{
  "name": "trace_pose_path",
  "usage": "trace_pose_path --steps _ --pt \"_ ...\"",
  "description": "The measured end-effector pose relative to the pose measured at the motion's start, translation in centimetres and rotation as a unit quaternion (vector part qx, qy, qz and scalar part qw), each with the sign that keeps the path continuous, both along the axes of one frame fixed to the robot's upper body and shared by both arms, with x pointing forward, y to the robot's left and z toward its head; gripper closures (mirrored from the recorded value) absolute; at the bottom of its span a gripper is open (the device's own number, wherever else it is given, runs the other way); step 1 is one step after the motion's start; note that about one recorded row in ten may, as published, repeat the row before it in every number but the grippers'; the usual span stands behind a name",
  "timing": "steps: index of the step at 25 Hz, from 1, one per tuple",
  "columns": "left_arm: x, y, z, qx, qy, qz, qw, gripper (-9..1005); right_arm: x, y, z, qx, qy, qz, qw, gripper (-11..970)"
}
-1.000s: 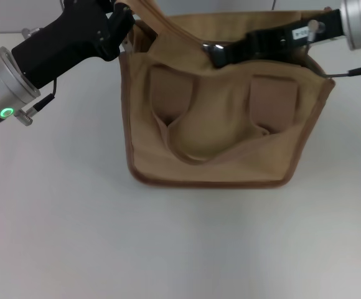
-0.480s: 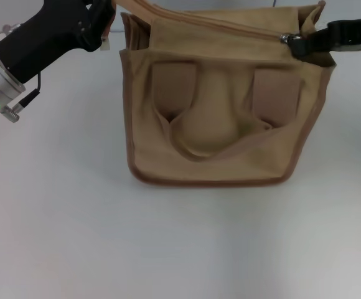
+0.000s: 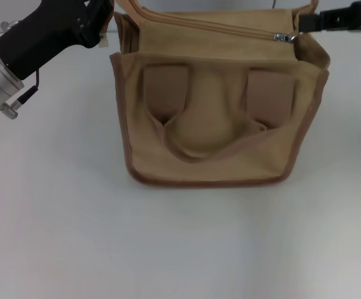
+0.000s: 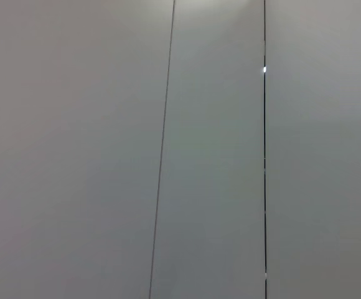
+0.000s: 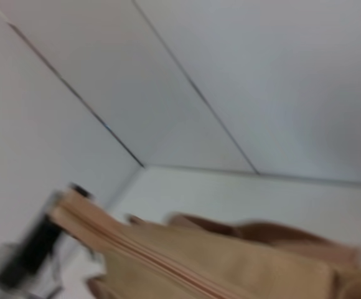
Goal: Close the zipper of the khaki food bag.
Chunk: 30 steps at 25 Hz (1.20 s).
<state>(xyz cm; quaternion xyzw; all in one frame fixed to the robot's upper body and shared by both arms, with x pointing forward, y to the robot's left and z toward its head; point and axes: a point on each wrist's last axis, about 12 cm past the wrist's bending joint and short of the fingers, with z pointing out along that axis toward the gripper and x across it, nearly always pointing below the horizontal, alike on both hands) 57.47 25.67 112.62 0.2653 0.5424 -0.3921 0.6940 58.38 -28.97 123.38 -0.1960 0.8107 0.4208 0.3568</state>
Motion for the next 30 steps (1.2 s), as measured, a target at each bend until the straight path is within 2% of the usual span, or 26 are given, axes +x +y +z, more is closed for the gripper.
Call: trace_pose_path --steps 4,7,9,10,13,14,15,18,19,20,24,30 --pt "0.1 0.0 -0.1 0.002 0.003 0.003 1.000 924 -1.3 -0.8 -0.1 0.050 -0.065 0.036 0.996 813" --pt "0.1 0.0 -0.1 0.002 0.003 0.003 1.000 924 -2.7 -1.1 -1.1 0.088 -0.128 0.090 0.984 791" --pt "0.1 -0.1 -0.1 0.001 0.004 0.003 1.000 923 -4.4 -1.5 -2.7 0.126 -0.195 0.133 0.964 548" --pt "0.1 -0.1 -0.1 0.001 0.004 0.003 1.000 923 -4.4 -1.5 -2.7 0.126 -0.195 0.133 0.964 507" --pt "0.1 -0.2 -0.2 0.001 0.006 0.002 1.000 922 -6.1 -1.8 -4.9 0.153 -0.246 0.149 0.946 386" --pt "0.1 -0.2 -0.1 0.000 0.006 0.002 1.000 922 -7.0 -1.8 -6.0 0.160 -0.276 0.163 0.934 345" --pt "0.1 -0.2 -0.1 0.000 0.006 0.002 1.000 921 -7.0 -1.8 -6.0 0.160 -0.276 0.163 0.934 328" --pt "0.2 -0.2 -0.1 -0.001 0.009 0.003 1.000 920 -8.4 -1.7 -7.8 0.160 -0.305 0.179 0.922 278" --pt "0.2 -0.1 -0.1 -0.002 0.010 0.004 1.000 920 -9.1 -1.6 -9.1 0.147 -0.314 0.188 0.919 262" --pt "0.2 0.0 -0.2 -0.002 0.011 0.005 1.000 920 -9.1 -1.6 -9.1 0.147 -0.314 0.188 0.919 245" --pt "0.0 0.3 -0.4 -0.003 0.018 0.010 1.000 919 -10.2 -0.9 -12.2 0.106 -0.303 0.225 0.920 178" --pt "-0.3 0.6 -0.7 -0.003 0.023 0.014 1.000 917 -10.5 0.1 -14.2 0.068 -0.286 0.246 0.923 132"
